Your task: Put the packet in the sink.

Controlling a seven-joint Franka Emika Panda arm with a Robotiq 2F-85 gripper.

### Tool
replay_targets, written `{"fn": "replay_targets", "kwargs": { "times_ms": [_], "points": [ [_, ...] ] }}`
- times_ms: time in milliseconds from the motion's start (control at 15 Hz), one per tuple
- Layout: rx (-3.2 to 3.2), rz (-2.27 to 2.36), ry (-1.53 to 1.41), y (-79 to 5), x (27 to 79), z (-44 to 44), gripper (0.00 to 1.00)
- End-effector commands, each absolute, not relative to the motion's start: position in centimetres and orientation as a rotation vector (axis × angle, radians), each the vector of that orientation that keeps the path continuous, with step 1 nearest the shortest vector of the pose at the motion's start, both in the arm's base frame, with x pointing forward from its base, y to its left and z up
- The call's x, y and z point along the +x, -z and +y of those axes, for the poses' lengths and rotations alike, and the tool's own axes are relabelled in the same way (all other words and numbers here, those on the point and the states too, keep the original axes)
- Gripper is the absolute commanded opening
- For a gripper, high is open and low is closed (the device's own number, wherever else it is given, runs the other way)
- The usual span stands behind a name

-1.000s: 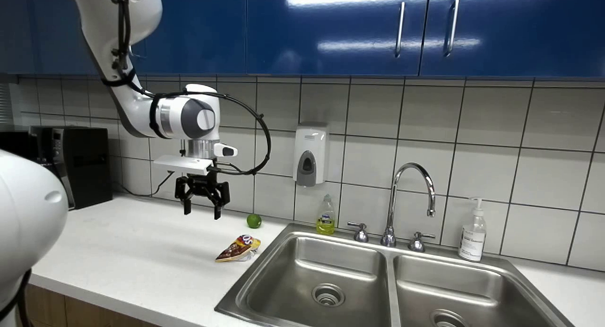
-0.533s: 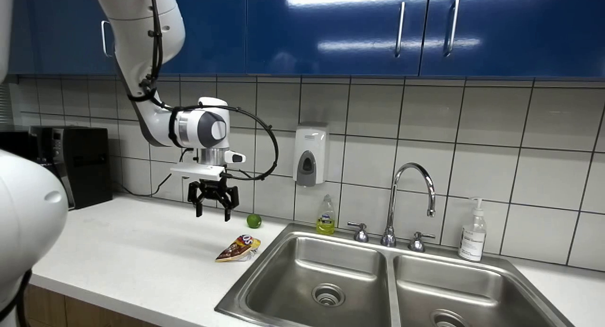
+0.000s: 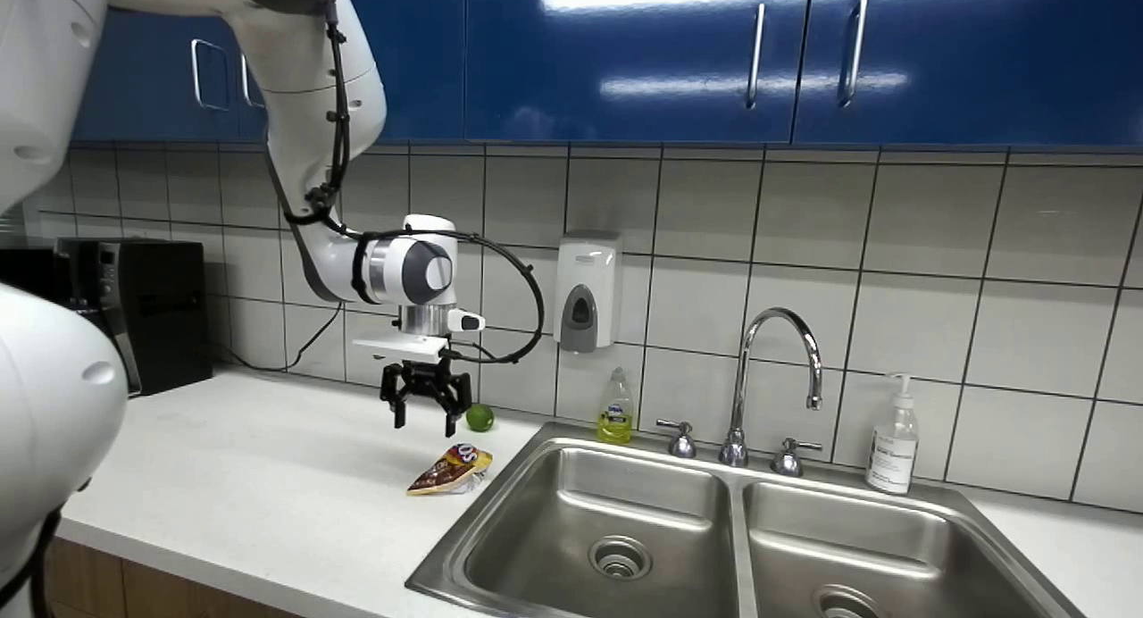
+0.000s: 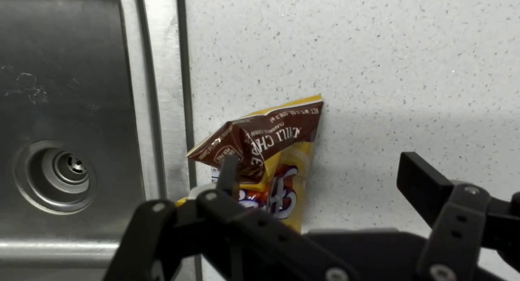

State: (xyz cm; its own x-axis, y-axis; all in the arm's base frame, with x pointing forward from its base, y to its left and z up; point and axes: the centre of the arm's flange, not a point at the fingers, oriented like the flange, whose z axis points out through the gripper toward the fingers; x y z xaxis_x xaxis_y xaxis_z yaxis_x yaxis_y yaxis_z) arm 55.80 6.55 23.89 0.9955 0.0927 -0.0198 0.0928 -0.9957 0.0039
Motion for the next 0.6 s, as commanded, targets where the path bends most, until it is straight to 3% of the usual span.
{"fn": "replay_targets", "kwargs": {
  "times_ms": [0,533],
  "points": [
    [3.121,0.112,0.024,-22.8,58.2,5.5,1.0],
    [3.111,0.054,0.044,-20.7,60.5,3.9,1.0]
  ]
}}
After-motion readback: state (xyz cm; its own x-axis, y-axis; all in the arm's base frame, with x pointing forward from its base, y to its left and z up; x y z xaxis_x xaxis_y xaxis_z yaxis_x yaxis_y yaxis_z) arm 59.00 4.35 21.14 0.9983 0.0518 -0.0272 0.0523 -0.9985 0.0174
